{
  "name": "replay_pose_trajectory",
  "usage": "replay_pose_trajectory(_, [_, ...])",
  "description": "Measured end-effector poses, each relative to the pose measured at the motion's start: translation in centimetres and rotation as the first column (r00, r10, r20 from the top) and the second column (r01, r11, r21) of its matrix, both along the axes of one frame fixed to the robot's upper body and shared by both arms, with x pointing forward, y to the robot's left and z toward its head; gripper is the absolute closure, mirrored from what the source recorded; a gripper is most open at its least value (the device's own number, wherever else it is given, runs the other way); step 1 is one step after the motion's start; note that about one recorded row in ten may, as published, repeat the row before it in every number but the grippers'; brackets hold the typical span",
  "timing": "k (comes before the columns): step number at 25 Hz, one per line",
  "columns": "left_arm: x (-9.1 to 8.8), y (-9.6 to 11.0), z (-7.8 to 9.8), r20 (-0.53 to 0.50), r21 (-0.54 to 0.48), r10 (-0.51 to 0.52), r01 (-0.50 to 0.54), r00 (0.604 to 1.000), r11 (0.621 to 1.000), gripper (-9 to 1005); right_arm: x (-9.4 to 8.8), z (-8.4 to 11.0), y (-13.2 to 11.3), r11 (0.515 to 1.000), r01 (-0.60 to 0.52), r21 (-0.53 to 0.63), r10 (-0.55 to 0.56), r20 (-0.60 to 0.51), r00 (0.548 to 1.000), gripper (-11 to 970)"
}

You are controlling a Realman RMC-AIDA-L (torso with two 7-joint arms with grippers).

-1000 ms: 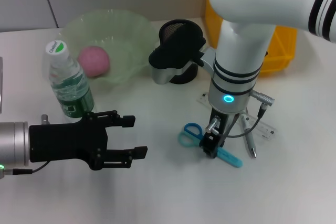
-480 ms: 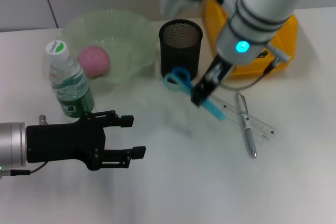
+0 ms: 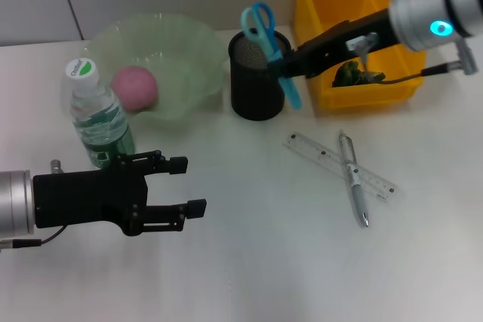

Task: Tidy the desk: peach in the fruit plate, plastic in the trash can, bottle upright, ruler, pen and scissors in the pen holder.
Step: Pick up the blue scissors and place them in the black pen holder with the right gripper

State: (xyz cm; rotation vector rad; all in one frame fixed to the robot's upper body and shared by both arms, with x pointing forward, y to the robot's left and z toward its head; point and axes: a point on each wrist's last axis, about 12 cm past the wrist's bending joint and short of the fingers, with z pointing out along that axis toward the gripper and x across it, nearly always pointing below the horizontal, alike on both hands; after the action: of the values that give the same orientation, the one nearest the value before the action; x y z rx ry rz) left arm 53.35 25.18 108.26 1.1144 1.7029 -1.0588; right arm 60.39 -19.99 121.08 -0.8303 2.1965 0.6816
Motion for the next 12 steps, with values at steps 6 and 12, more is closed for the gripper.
replay_pose_trajectory(6, [0.0, 0.0, -0.1, 0.001, -0.011, 0.015, -0.015, 1.0, 1.0, 194, 0.0, -2.3, -3.1, 0.981, -0.005, 0.193, -0.037, 0.215, 0.976, 745])
replay_pose_trajectory(12, [0.0, -0.2, -0.2, 0.004, -0.013, 0.021, -0.021, 1.0, 1.0, 194, 0.8, -5.4, -4.0, 0.945, -0.029, 0.326, -0.108, 0.395, 0.913, 744])
